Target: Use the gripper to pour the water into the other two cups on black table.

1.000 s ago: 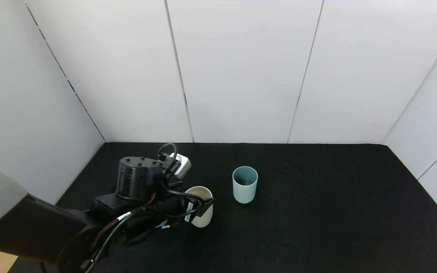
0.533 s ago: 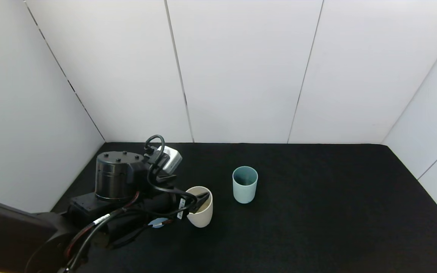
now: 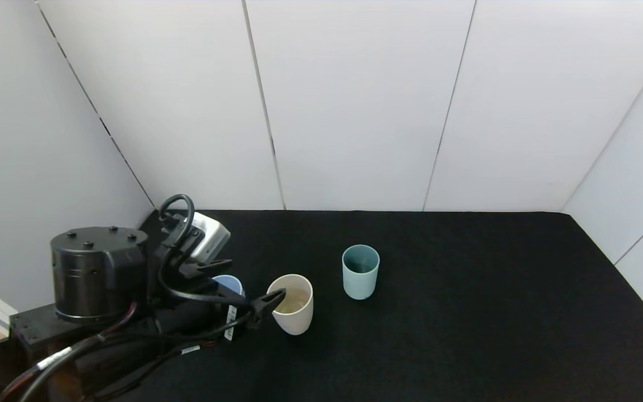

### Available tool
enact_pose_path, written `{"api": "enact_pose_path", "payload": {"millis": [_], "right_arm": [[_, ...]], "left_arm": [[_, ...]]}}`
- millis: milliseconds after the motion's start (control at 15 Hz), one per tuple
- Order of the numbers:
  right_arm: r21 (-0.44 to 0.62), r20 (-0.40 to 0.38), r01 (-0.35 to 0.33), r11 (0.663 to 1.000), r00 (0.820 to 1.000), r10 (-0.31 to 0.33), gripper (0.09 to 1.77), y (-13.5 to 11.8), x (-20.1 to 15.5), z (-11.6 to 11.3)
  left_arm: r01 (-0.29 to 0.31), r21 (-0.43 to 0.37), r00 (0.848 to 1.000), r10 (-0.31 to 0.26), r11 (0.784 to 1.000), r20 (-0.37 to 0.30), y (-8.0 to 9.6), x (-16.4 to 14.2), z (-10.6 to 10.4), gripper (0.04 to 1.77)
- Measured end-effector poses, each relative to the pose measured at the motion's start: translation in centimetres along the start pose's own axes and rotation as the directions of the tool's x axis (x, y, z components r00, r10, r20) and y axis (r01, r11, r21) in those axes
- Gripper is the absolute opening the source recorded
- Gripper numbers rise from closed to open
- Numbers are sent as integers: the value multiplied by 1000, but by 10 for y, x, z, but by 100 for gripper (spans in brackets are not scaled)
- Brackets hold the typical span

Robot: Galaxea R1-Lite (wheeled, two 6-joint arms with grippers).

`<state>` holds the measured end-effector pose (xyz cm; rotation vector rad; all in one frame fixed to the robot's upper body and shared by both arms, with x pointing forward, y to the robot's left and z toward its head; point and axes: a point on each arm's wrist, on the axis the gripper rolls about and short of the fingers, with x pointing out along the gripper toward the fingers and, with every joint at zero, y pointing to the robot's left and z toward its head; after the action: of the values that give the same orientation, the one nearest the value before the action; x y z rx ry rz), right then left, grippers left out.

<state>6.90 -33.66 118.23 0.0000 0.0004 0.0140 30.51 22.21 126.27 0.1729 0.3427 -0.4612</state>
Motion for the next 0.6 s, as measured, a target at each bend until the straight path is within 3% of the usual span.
{"api": "enact_pose_path", "payload": {"millis": [600], "right_arm": [[0, 0, 0, 1000, 1000, 0, 171, 0, 0, 0]], "left_arm": [[-22, 0, 1000, 22, 1000, 12, 2, -83, -4, 172]]}}
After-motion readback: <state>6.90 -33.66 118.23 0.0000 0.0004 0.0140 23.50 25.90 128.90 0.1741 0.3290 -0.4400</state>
